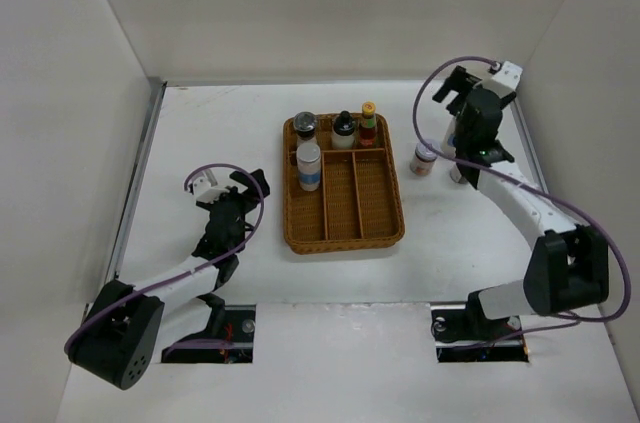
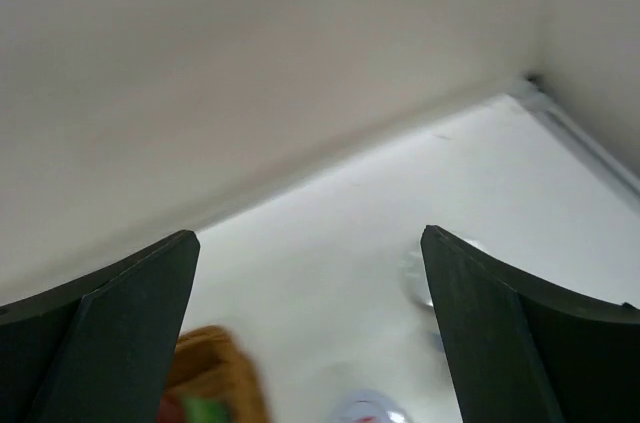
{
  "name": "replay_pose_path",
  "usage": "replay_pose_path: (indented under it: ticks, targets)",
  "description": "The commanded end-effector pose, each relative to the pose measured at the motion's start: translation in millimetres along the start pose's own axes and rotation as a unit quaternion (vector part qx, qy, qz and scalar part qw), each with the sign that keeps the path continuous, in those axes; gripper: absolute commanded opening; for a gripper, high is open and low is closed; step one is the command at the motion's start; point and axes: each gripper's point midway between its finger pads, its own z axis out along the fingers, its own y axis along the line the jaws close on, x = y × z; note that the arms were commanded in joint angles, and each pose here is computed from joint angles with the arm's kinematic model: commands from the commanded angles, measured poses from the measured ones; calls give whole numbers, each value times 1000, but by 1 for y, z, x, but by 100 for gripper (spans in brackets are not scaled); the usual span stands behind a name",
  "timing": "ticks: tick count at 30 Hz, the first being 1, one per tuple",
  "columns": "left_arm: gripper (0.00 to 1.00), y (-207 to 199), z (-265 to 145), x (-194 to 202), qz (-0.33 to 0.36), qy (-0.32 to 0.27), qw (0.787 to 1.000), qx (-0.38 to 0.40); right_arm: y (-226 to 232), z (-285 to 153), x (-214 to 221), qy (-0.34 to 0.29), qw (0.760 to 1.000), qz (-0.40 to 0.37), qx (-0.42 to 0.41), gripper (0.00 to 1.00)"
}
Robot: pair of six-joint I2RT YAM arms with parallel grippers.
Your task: Organize the condiment bottles
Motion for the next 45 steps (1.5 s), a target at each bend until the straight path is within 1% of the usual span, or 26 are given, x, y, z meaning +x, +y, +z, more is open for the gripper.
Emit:
replay_pose_path:
  ticks: [1,4,7,12,15,16,18,20,21,22,23,25,27,28,30,32,33,36,38,42,45]
  targets:
    - [95,-14,1,-5,-15,-7,1000,22,-54,16,34,72,992,-48,89,100]
    - [95,-14,3,-1,-12,0,1000,21,-82,30,56,115,982,-90,124,100]
    - [95,-16,3,-1,-13,2,1000,24,-103,39,72,137,975,-99,146,100]
    - [95,-17,4,2,-12,6,1000,26,-105,56,100,176,971,-102,129,100]
    - [95,-16,4,2,-11,7,1000,25,-110,68,107,179,970,-98,132,100]
    - [95,-17,4,2,-12,6,1000,26,-110,73,107,176,971,-97,132,98]
    - [95,-18,4,1,-13,4,1000,27,-108,79,106,171,972,-95,127,83]
    - [95,-16,4,1,-11,5,1000,24,-102,81,102,169,974,-89,118,65]
    - [95,-15,5,2,-11,6,1000,23,-99,80,95,159,977,-83,117,58]
    - [95,-15,5,2,-11,6,1000,23,-95,78,82,141,981,-75,115,53]
    - [95,-16,4,1,-12,5,1000,25,-93,73,61,110,985,-65,115,50]
    - [95,-16,5,0,-12,3,1000,22,-77,54,9,27,994,-45,101,48]
    - [95,-15,6,3,-10,6,1000,21,-55,30,-37,-38,996,-29,69,47]
    - [95,-15,6,3,-10,7,1000,22,-40,15,-58,-64,997,-21,47,48]
    - [95,-17,6,3,-11,7,1000,24,-6,-17,-83,-84,996,-11,-3,49]
    - [95,-17,7,2,-11,5,1000,23,28,-47,-85,-75,995,2,-59,49]
    - [95,-16,7,2,-11,5,1000,22,49,-64,-79,-63,993,13,-96,49]
    - [95,-15,6,-1,-12,1,1000,21,105,-111,-43,-11,979,24,-200,49]
    - [95,-12,6,-3,-13,-3,1000,18,131,-137,-25,15,969,21,-247,49]
    - [95,-14,6,-1,-12,1,1000,20,185,-196,1,60,936,29,-346,49]
    - [95,-13,8,0,-10,1,1000,17,223,-230,16,87,909,36,-406,49]
